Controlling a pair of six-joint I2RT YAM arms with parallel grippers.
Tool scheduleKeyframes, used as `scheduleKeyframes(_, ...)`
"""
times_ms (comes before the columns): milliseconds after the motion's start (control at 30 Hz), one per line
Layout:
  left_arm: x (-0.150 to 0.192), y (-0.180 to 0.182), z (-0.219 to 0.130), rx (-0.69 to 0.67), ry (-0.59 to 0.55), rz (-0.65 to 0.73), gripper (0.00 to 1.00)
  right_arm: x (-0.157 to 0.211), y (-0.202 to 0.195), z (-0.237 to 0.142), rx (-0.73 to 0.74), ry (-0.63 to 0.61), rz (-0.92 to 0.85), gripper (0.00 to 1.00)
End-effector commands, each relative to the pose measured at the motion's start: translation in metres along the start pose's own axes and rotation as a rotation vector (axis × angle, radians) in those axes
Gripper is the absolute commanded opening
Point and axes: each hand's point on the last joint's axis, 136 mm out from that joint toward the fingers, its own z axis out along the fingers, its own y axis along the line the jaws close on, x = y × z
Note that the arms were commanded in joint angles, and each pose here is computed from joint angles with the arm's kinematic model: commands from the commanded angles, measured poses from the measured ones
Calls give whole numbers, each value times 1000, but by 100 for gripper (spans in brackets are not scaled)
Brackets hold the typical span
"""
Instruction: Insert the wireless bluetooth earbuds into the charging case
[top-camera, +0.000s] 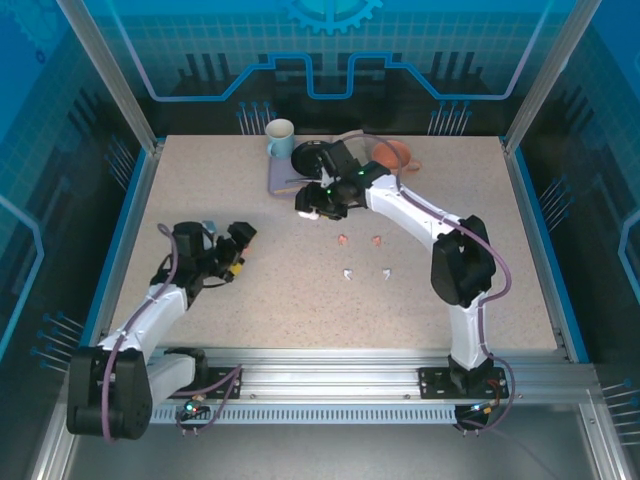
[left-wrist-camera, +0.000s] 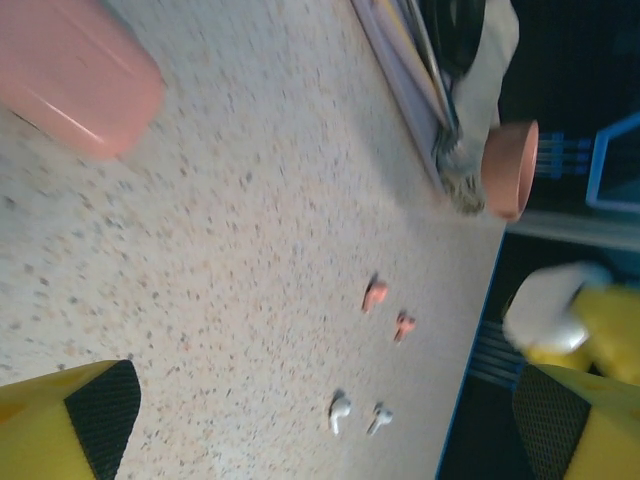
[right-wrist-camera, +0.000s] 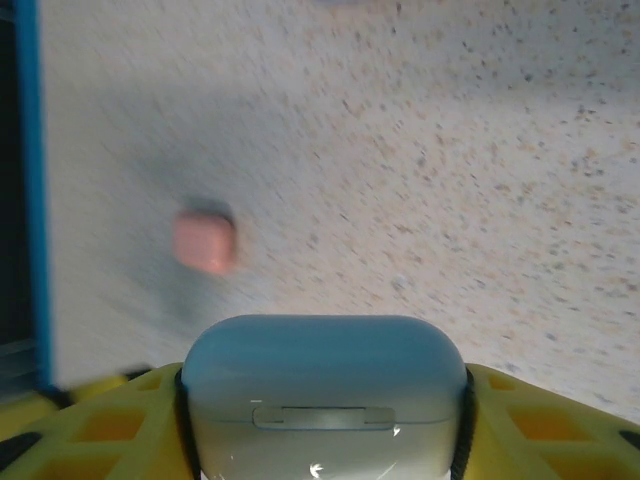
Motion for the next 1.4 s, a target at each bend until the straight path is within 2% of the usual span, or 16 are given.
scheduleKeyframes(0,3,-42,5,121,-75,181,99,-13,39,-15,-179,15,159,50)
scheduleKeyframes(167,14,-68,20,161,-118,347,91,-21,49,-22,-228,21,237,50)
scheduleKeyframes(333,18,-89,37,209,-108,404,80,-19,56,-26,-260,31,289,50)
scheduleKeyframes(467,12,-102,40,237,-141,422,73,-14,58,-27,-259,38,308,50)
scheduleKeyframes(667,8,-121,44,272,-148,449,71,-7,61,-27,-263,48,328,49)
scheduleKeyframes(1167,3,-138,57,297,-155,452,61,2,79,-29,-301,70,324,48)
scheduleKeyframes(1367,1,-142,62,303,-159,453,53,6,82,-29,-310,80,329,48)
